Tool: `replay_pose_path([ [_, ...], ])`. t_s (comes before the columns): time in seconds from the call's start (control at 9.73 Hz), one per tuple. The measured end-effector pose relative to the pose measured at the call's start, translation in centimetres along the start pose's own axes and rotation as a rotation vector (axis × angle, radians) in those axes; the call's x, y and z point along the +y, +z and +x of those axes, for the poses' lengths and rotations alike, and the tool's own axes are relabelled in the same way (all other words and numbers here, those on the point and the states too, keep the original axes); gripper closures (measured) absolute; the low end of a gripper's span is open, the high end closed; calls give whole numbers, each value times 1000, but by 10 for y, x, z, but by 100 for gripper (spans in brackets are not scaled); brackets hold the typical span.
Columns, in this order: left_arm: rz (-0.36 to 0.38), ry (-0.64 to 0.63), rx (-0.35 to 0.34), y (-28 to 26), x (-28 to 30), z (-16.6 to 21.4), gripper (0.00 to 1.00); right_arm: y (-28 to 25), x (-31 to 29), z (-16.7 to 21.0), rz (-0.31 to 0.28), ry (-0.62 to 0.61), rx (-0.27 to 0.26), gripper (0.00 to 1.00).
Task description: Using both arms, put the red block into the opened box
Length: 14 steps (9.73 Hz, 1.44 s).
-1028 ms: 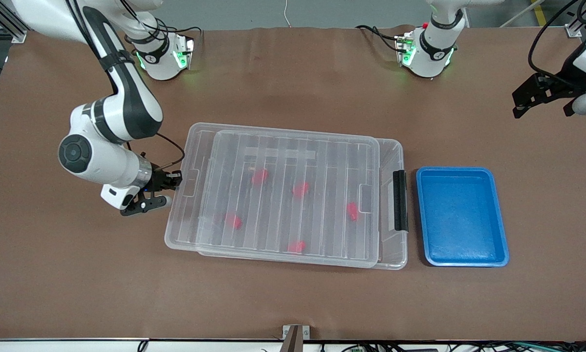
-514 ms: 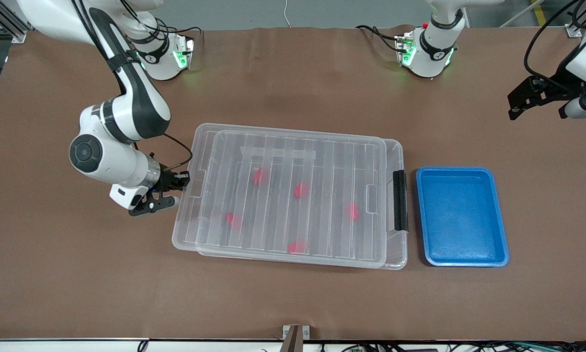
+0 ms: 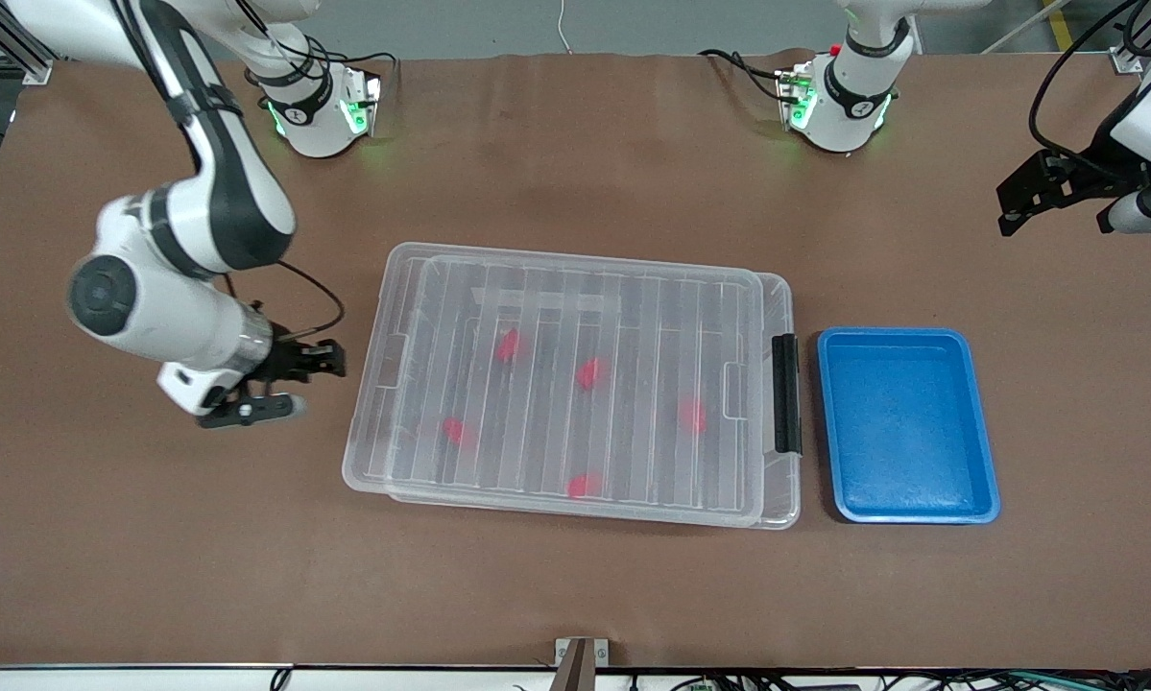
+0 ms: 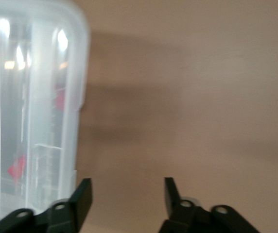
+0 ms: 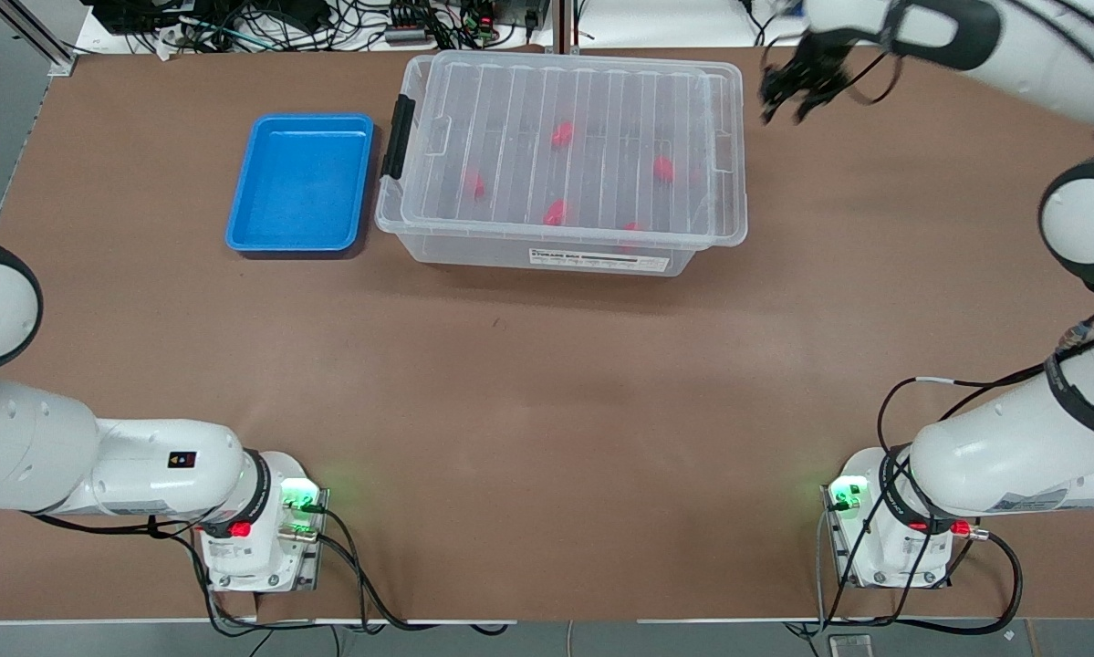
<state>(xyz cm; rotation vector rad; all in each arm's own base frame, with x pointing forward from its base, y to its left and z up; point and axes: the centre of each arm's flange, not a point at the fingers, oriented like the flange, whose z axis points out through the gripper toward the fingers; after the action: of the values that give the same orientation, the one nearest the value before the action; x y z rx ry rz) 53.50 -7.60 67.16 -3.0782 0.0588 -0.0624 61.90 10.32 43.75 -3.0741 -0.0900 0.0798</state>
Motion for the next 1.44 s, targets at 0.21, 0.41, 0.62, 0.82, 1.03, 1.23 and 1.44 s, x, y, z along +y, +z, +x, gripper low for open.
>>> replay_pose_path([
  [0.21,0,13,-3,2,0,1,0,-96,56,-28,-64,103,59,0],
  [0.41,0,16,-5,2,-1,1,0,-169,111,-70,-71,211,57,0],
  [0.62,0,25,-5,3,-1,1,0,-211,129,-94,-68,236,25,0],
  [0.82,0,27,-5,3,-1,1,0,-215,130,-92,-69,181,34,0],
  [1.03,0,36,-6,3,4,1,0,-210,137,-86,-70,180,40,0],
  [1.23,0,48,-13,3,10,-1,0,-207,144,-86,-70,189,35,0],
  [1.44,1,48,-15,3,10,-1,0,-207,146,-86,-70,192,34,0],
])
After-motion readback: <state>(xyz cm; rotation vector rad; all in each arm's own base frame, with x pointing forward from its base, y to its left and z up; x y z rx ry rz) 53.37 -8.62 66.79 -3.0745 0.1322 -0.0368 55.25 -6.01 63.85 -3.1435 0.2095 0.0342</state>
